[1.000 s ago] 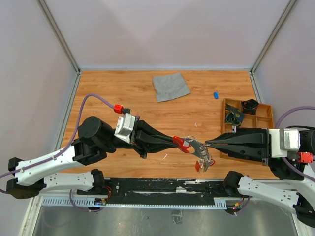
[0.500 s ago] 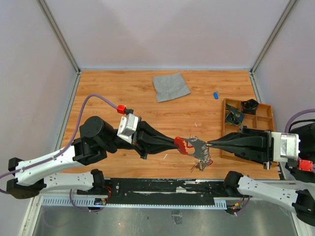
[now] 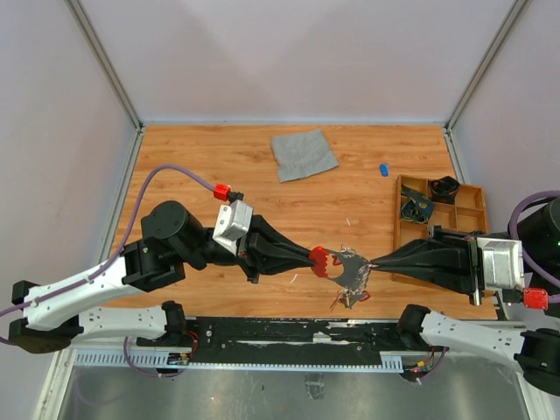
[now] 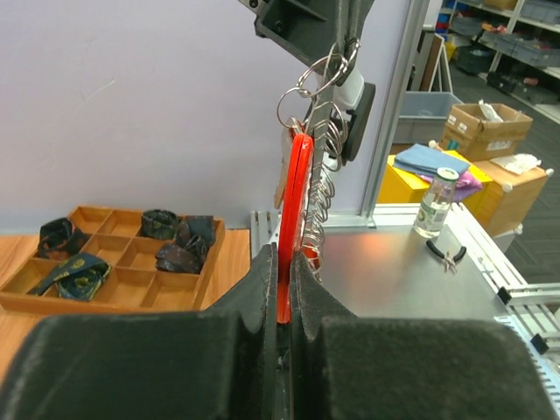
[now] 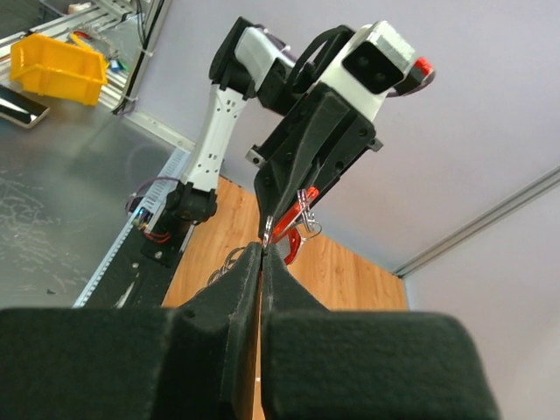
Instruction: Put the keys on the keyring
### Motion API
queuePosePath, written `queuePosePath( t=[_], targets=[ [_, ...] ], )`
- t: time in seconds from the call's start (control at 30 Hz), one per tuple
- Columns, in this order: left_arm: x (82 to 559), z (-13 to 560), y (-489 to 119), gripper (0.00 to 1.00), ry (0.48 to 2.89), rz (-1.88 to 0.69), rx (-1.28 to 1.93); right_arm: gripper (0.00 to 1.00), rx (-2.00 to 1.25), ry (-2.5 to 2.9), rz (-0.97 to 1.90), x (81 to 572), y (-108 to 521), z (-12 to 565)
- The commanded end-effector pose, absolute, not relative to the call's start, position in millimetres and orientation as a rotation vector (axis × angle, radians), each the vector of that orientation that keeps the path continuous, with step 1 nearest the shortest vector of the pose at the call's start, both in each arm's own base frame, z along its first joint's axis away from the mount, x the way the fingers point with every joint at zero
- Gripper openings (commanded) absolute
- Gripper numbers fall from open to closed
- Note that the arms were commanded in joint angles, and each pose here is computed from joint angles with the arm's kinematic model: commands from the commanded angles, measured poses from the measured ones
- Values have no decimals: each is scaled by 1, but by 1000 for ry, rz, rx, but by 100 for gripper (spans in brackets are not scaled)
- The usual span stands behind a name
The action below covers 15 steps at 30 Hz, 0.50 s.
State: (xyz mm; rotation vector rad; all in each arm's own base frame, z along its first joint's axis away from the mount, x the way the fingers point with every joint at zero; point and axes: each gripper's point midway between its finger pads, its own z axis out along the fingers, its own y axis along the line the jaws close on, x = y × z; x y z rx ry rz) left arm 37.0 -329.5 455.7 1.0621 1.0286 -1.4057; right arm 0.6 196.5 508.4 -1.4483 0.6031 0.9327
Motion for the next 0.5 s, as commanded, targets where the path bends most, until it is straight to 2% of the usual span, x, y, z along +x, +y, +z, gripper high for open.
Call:
queuePosePath(
  t=[0.0, 0.47],
  targets=[
    [40, 489, -323, 1, 966, -1378, 1023, 0, -1574, 690, 989, -6, 197, 476],
    [46, 481, -329, 1, 1053, -1332, 1080, 0, -1649, 727, 1021, -14, 192, 464]
  ],
)
